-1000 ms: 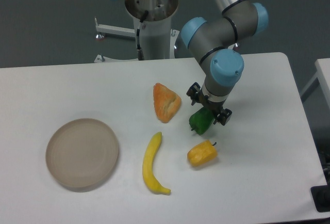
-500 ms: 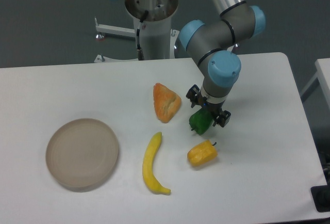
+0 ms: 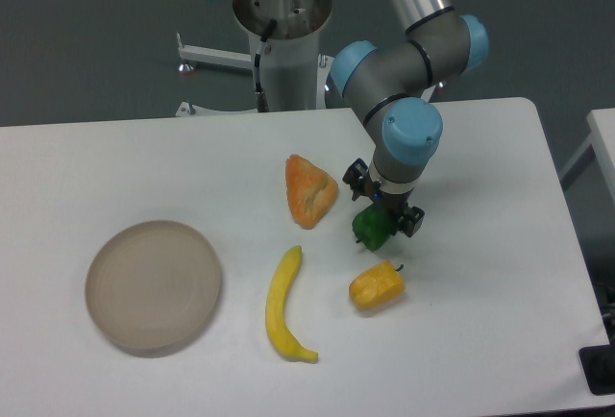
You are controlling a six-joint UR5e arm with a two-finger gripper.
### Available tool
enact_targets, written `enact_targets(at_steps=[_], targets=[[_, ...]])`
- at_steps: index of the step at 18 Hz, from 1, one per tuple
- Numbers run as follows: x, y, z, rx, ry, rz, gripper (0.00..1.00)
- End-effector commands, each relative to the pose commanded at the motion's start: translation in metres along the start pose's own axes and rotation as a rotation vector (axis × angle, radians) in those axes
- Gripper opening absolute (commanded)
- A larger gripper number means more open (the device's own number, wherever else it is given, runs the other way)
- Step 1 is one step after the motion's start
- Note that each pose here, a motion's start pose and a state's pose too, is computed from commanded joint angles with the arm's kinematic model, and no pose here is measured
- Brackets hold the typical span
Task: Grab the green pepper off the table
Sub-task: 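Lift the green pepper and carry it toward the yellow pepper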
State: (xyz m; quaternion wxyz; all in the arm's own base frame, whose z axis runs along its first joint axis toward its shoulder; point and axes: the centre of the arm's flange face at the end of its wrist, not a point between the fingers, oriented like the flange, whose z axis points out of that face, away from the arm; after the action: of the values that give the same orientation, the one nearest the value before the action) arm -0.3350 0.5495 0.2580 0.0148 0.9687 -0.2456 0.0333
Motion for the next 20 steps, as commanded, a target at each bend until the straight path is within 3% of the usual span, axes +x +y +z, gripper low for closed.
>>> enact_targets(at_steps=[3,5,9,20], targets=[[-0.001,-0.001,-0.003,0.002,-0.006,0.005,0.55],[-0.004,0.0,-0.008,0.005,-0.015,0.012,0.44],[-0.011,-0.001,-0.021,0.018,-0.035,0.01,0.42],[-0.065,-0.006,-0.1,0.074,-0.189,0.024,0.4]])
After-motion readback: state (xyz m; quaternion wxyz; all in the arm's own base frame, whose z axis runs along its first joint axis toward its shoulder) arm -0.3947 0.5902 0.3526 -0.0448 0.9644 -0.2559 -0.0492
